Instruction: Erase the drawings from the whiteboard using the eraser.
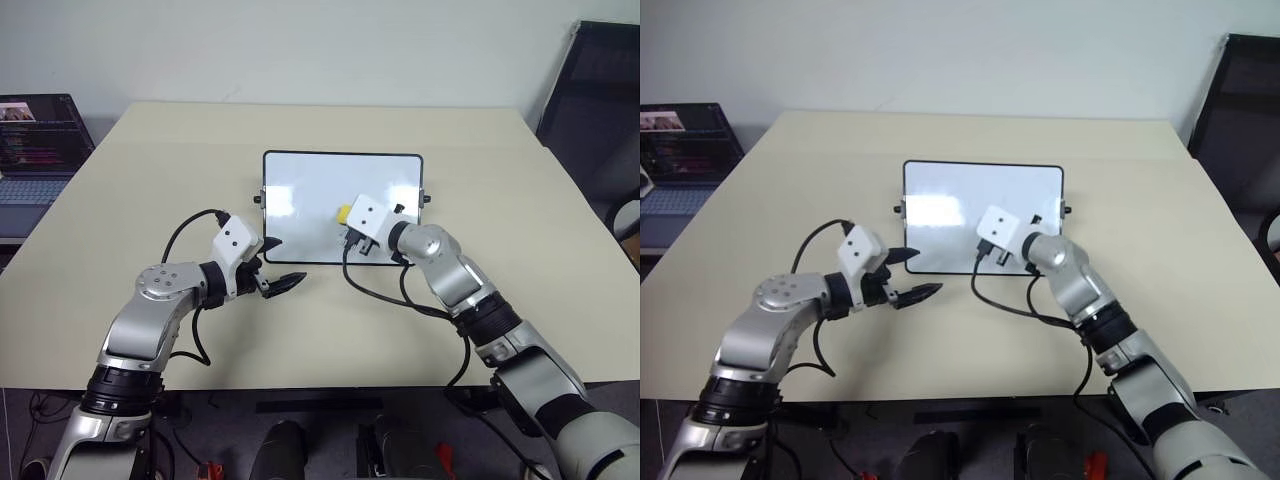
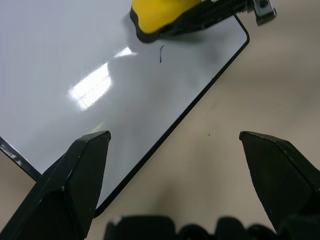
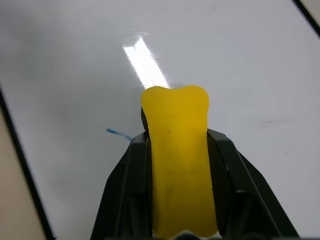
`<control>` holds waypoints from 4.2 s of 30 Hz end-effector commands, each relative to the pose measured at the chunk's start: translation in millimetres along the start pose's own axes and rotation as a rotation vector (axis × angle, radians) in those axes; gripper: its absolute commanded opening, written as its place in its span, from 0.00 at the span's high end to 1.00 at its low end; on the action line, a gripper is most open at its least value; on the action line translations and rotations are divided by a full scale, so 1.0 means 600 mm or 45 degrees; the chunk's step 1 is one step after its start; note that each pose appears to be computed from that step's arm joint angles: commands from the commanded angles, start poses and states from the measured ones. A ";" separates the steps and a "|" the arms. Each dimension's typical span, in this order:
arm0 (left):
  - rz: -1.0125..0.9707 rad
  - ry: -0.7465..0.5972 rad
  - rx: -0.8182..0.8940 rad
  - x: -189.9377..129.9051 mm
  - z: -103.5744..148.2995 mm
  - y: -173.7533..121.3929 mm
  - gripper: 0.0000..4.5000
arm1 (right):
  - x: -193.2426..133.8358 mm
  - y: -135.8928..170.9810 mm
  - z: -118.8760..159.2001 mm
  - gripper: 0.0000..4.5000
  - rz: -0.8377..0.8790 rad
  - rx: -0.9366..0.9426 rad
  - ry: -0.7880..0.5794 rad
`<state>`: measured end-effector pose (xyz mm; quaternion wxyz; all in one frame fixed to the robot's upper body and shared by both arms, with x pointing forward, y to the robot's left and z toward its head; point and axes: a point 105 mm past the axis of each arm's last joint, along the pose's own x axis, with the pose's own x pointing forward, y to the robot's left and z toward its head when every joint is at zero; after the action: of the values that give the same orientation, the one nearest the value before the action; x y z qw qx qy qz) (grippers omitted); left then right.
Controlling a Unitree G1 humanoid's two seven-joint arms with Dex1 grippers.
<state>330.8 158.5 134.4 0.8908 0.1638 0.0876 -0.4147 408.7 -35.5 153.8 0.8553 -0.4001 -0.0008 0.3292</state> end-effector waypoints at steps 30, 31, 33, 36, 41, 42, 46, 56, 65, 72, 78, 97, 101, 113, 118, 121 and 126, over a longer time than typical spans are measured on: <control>-0.024 -0.050 0.028 0.001 0.013 -0.015 0.00 | -0.001 0.015 0.008 0.76 0.007 -0.057 -0.016; -0.025 -0.051 0.028 0.002 0.013 -0.015 0.00 | 0.000 0.009 0.013 0.76 -0.020 -0.053 -0.028; -0.028 -0.052 0.029 0.003 0.014 -0.017 0.00 | 0.001 0.006 0.014 0.76 -0.037 -0.056 -0.031; -0.028 -0.054 0.028 0.003 0.014 -0.017 0.00 | -0.002 0.010 -0.002 0.76 -0.010 -0.048 0.008; -0.029 -0.054 0.024 0.002 0.012 -0.017 0.00 | -0.017 0.063 -0.028 0.76 0.227 -0.054 0.069; -0.029 -0.055 0.024 0.002 0.013 -0.017 0.00 | -0.020 0.066 -0.031 0.76 0.238 -0.054 0.073; -0.031 -0.060 0.024 0.002 0.013 -0.018 0.00 | -0.028 0.037 -0.016 0.76 0.113 -0.065 0.017; -0.079 -0.130 0.124 0.022 0.050 -0.025 0.00 | -0.140 -0.033 0.020 0.76 -0.136 0.342 -0.183; -0.437 -0.279 0.246 0.094 0.108 -0.099 0.00 | -0.248 0.007 -0.121 0.76 -0.507 0.746 0.232; -0.690 -0.297 0.348 0.125 0.115 -0.142 0.00 | -0.234 0.016 -0.158 0.76 -0.609 0.869 0.346; -0.764 -0.340 0.376 0.149 0.129 -0.160 0.00 | -0.218 0.000 -0.195 0.76 -0.738 1.071 0.381; -0.483 -0.368 0.295 0.169 0.133 -0.122 0.00 | -0.228 -0.038 -0.198 0.01 -0.909 1.127 0.239; -0.266 -0.426 0.110 0.134 0.133 -0.081 0.00 | -0.232 -0.015 -0.135 0.01 -0.761 0.930 0.068; 0.559 -0.499 -0.148 -0.010 0.057 -0.034 0.00 | -0.291 0.048 -0.108 0.01 -0.840 0.836 -0.268; 0.880 -0.429 -0.218 -0.049 0.002 -0.020 0.00 | -0.306 0.069 -0.149 0.01 -0.868 0.954 -0.226; 1.030 -0.363 -0.237 -0.066 -0.026 -0.006 0.00 | -0.314 0.064 -0.161 0.01 -0.885 0.980 -0.218; 1.108 -0.303 -0.239 -0.075 -0.045 -0.012 0.00 | -0.321 0.066 -0.164 0.01 -0.857 0.971 -0.195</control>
<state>298.7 195.4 111.0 0.9982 0.0466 -0.0340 -0.0183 264.4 -192.2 98.3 0.9978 -0.0105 -0.0520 0.0391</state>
